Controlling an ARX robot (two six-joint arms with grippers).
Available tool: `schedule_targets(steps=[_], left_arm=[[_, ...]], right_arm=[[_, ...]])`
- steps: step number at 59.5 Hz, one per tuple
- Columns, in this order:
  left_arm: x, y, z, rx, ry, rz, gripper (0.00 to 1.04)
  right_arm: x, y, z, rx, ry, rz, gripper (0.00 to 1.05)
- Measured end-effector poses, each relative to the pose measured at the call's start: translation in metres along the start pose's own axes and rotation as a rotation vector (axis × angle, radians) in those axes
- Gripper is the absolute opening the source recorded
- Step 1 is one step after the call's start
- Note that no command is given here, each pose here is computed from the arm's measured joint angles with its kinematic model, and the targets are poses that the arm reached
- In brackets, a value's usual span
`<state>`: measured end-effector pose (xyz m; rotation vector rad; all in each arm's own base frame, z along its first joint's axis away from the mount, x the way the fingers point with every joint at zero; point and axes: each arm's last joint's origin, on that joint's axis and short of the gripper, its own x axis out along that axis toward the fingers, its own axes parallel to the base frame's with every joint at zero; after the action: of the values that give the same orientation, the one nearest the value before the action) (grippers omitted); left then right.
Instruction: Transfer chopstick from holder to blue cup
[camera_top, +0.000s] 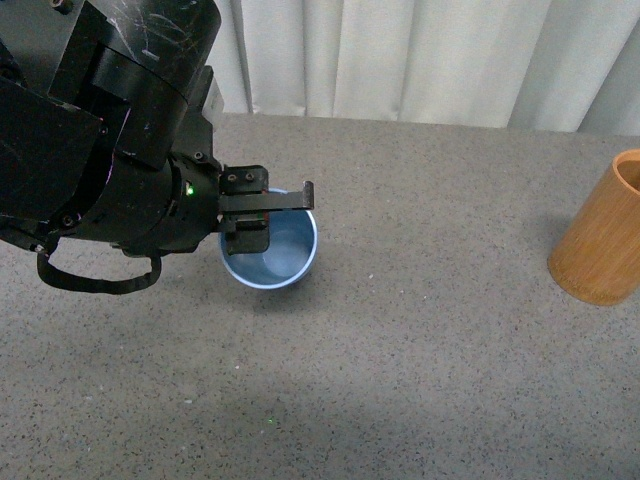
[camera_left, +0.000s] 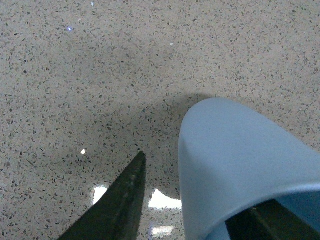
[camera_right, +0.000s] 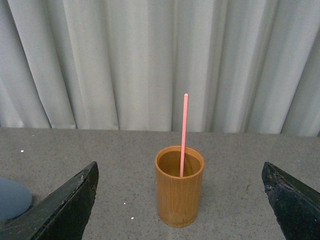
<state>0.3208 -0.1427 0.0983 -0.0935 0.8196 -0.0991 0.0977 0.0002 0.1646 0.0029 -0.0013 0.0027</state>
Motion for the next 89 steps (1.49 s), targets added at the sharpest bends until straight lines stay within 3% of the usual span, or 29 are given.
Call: schedule_targets(steps=[16, 22, 69, 75, 83, 89], left_arm=[[-0.001, -0.005, 0.006, -0.004, -0.007, -0.008, 0.88], [-0.001, -0.005, 0.008, -0.006, -0.007, -0.013, 1.00], [-0.004, -0.005, 0.014, -0.026, -0.027, -0.048, 0.98], [-0.006, 0.004, 0.011, 0.039, -0.374, 0.058, 0.83], [-0.047, 0.040, 0.001, 0.060, -0.710, 0.072, 0.60], [-0.084, 0.061, 0.005, 0.063, -0.808, 0.074, 0.42]], right_arm=[[0.000, 0.000, 0.000, 0.000, 0.000, 0.000, 0.95], [0.000, 0.000, 0.000, 0.000, 0.000, 0.000, 0.95], [0.000, 0.000, 0.000, 0.000, 0.000, 0.000, 0.95], [0.000, 0.000, 0.000, 0.000, 0.000, 0.000, 0.95], [0.000, 0.000, 0.000, 0.000, 0.000, -0.002, 0.95], [0.000, 0.000, 0.000, 0.000, 0.000, -0.001, 0.95]])
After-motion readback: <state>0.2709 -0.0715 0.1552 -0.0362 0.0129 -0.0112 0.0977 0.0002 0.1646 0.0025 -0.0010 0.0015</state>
